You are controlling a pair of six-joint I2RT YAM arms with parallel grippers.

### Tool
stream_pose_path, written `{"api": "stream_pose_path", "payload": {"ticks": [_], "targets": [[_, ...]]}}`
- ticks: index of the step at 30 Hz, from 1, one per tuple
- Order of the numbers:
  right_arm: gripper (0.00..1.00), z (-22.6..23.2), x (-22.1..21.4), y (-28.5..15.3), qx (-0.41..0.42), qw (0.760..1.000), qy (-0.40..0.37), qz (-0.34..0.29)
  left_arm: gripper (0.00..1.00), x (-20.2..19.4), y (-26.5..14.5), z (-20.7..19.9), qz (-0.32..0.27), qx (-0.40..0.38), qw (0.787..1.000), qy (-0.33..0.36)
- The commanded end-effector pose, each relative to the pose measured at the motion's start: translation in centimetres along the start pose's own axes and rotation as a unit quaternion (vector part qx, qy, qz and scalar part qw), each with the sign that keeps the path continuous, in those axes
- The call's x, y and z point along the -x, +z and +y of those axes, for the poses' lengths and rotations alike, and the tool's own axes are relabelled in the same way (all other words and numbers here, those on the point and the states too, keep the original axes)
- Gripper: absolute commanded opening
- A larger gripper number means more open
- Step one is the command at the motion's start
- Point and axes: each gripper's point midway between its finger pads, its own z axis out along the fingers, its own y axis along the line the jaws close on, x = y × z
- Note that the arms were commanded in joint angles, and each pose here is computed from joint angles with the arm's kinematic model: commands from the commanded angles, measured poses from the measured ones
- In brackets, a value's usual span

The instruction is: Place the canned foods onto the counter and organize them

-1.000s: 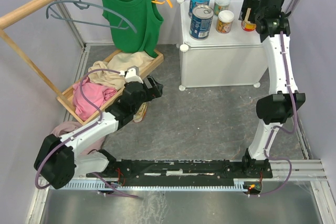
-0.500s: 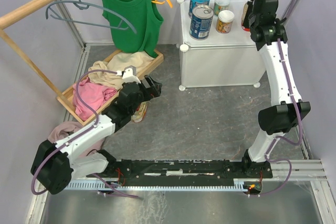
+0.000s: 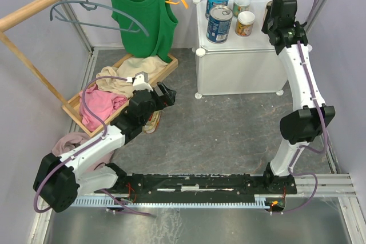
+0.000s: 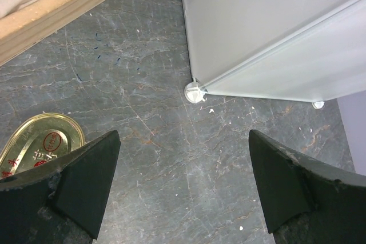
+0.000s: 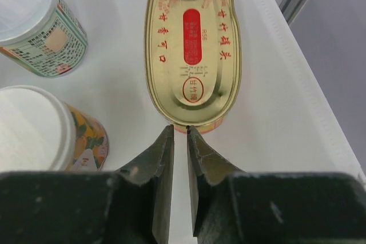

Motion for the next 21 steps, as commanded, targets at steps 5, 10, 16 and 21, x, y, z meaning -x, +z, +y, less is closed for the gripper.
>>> {"api": "stream_pose_path", "payload": {"ticks": [5, 10, 16, 21], "targets": [[0.22, -0.3, 0.5, 1.8, -0.013, 1.0, 0.015, -0.008, 0.99, 0.8, 0.6, 0.1, -0.017, 0.0, 1.0, 0.0], [0.22, -1.1, 0.6, 2.2, -0.024, 0.999, 0.021, -0.009, 0.99, 0.7, 1.0, 0.0, -0.015, 0.001, 1.0, 0.0], [0.22, -2.9, 1.6, 2.4, -0.048, 0.998, 0.03, -0.025, 0.99, 0.5, 1.3, 0.0, -0.01, 0.0, 1.0, 0.0], [0.22, -4.2, 2.6, 3.3, -0.063, 0.997, 0.036, -0.036, 0.99, 0.5, 1.3, 0.1, -0.01, 0.001, 1.0, 0.0]]}}
